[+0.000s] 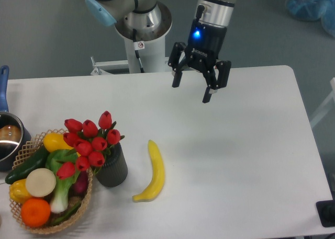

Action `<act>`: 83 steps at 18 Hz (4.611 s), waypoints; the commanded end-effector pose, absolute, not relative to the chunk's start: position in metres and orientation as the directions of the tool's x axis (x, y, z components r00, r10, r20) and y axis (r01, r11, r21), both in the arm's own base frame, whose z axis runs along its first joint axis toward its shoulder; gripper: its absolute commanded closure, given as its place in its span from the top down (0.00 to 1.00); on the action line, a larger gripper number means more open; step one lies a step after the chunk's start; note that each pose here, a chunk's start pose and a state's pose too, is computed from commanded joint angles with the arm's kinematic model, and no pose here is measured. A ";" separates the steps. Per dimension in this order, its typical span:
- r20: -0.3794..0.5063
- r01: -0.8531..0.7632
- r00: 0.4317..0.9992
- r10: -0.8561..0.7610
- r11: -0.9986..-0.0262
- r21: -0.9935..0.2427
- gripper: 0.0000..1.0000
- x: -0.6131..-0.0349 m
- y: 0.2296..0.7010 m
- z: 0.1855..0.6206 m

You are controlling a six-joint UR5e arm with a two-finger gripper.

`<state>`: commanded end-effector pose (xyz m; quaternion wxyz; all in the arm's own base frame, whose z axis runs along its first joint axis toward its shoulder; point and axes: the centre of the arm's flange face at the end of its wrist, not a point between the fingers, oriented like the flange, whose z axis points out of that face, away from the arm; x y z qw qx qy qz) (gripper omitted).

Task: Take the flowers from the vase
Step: 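Open the gripper and rotate it while moving toward the tulip vase, then lower the open gripper to the tulip stems above the black vase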

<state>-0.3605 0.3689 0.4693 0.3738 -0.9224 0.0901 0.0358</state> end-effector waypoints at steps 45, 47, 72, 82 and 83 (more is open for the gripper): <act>0.094 -0.105 0.922 -0.376 -0.476 -0.873 1.00 -0.304 0.443 0.392; 0.084 -0.115 0.923 -0.376 -0.477 -0.871 1.00 -0.305 0.440 0.388; 0.110 -0.103 0.837 -0.536 -0.352 -0.930 1.00 -0.320 0.507 0.304; 0.150 -0.063 0.802 -0.578 -0.331 -0.941 1.00 -0.297 0.528 0.296; 0.149 -0.060 0.802 -0.579 -0.326 -0.943 0.99 -0.297 0.528 0.296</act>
